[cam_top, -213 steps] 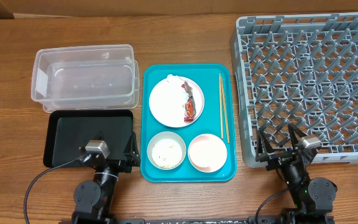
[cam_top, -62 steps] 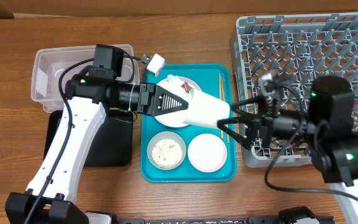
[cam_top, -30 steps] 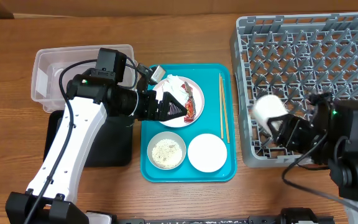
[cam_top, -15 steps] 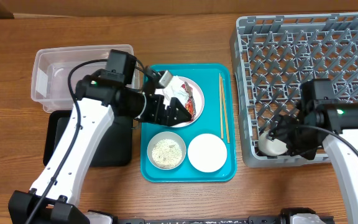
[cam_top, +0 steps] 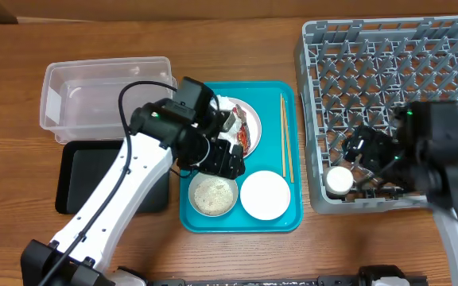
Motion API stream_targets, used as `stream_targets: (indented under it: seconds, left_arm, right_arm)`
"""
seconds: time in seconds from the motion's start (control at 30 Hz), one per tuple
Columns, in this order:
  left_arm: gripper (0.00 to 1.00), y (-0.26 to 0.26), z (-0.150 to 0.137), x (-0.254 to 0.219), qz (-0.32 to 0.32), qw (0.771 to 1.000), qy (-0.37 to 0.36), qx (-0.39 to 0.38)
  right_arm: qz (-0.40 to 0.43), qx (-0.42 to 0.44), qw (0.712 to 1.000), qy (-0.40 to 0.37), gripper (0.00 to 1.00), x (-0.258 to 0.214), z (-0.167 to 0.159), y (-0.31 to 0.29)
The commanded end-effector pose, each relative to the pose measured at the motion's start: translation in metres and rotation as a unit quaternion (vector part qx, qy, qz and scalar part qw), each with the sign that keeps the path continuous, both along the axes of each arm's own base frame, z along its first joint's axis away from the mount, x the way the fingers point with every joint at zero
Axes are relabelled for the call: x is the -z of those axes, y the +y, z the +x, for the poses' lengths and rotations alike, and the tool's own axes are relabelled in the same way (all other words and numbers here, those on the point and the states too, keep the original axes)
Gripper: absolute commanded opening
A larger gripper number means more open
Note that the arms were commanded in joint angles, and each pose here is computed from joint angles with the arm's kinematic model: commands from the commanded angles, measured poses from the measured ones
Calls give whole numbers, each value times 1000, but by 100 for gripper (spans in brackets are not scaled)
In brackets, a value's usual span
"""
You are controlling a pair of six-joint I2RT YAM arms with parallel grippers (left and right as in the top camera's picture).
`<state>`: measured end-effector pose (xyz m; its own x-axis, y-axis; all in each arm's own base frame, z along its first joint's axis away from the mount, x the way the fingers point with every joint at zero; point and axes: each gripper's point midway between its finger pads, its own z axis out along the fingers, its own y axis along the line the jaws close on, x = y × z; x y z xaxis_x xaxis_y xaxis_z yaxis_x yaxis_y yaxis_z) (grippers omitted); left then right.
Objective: Sort waste into correct bins and load items into the dishwasher
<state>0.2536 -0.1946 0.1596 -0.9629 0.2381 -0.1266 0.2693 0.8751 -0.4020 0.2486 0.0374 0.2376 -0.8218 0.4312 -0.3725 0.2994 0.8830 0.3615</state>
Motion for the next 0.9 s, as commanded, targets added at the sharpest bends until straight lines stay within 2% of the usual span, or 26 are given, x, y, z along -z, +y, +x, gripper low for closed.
stream_targets:
  seconds: [0.0,0.17,0.27,0.4,0.53,0.87]
  left_arm:
    - [84,26,12,7,110,990,-40,-72]
    - [63,4,6,27,119,989,-63,-60]
    - [47,-2,6,49,136,983,-73,-94]
    - [44,3,6,75,174,972,-69,-141]
    - [40,0,7,96,183,968,-45,-164]
    - [37,-12,11,129,184,968,-11,-172]
  right_arm:
    - [34,-24,996,-80,96,-39,-5,13]
    - [52,-38,990,-125,96,-59,-10,21]
    - [52,-38,991,-121,96,-57,-11,20]
    - [52,-37,993,-104,96,-51,-10,20]
    - [52,-36,994,-87,96,-45,-11,20]
    - [52,-35,996,-60,96,-33,-13,20]
